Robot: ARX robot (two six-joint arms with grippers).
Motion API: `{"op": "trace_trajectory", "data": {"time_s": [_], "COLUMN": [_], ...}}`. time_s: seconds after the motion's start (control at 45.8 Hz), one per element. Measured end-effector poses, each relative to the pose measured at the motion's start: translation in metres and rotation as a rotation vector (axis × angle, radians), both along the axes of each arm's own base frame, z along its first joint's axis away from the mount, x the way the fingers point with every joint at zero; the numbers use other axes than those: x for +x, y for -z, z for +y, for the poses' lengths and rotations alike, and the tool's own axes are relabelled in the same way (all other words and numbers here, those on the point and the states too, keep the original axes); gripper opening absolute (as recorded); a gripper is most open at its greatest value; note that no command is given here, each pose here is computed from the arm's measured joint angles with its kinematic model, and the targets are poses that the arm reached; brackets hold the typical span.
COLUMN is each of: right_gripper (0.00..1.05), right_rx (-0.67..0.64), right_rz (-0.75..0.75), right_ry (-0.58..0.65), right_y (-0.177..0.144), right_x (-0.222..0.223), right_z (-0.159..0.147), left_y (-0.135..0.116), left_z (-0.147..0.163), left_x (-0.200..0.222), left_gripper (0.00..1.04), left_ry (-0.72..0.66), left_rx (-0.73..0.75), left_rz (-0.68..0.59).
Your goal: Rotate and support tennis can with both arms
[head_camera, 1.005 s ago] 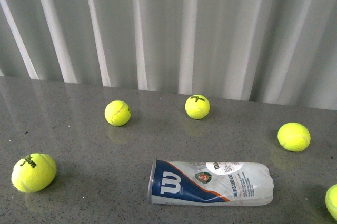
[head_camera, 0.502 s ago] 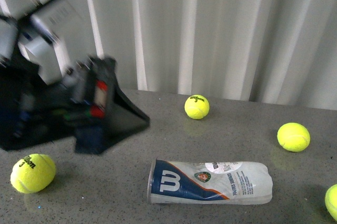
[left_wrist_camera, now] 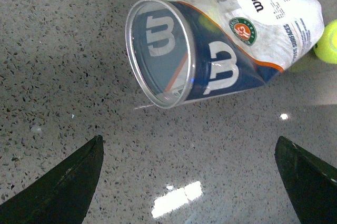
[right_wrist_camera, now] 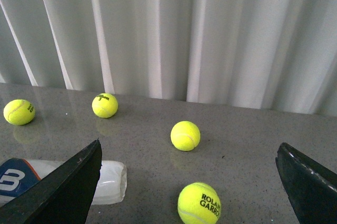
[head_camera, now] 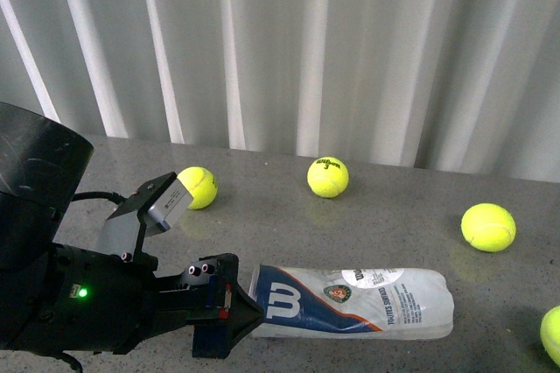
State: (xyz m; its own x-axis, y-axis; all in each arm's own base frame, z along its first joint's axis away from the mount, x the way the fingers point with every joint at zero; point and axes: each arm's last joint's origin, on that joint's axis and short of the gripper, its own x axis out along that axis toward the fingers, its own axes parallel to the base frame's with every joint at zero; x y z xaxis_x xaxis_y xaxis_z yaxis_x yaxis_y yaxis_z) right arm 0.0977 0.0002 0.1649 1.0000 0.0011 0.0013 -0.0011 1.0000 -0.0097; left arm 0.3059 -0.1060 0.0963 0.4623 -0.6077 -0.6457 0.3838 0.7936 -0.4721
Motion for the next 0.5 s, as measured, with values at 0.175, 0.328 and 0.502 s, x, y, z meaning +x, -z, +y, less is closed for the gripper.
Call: {"op": "trace_trajectory", "data": {"time_s": [0.175,0.328,0.502], "right_gripper": [0.98,0.98,0.98], "right_rx": [0.0,0.0,0.0], "right_rz": [0.0,0.0,0.0], "right_ry": [0.0,0.0,0.0], "right_y": [0.0,0.0,0.0], "right_x": [0.0,0.0,0.0], "right_z": [0.0,0.0,0.0], "left_y": [0.009,0.016,0.021], "left_z": [-0.005,-0.013,-0.021], "left_x": [0.015,0.027,0.035], "left_gripper": [0.98,0.98,0.98], "left_ry": [-0.03,-0.065,-0.107], "left_rx": [-0.03,-0.057,-0.108], "left_rz": [-0.008,-0.015,0.028]}}
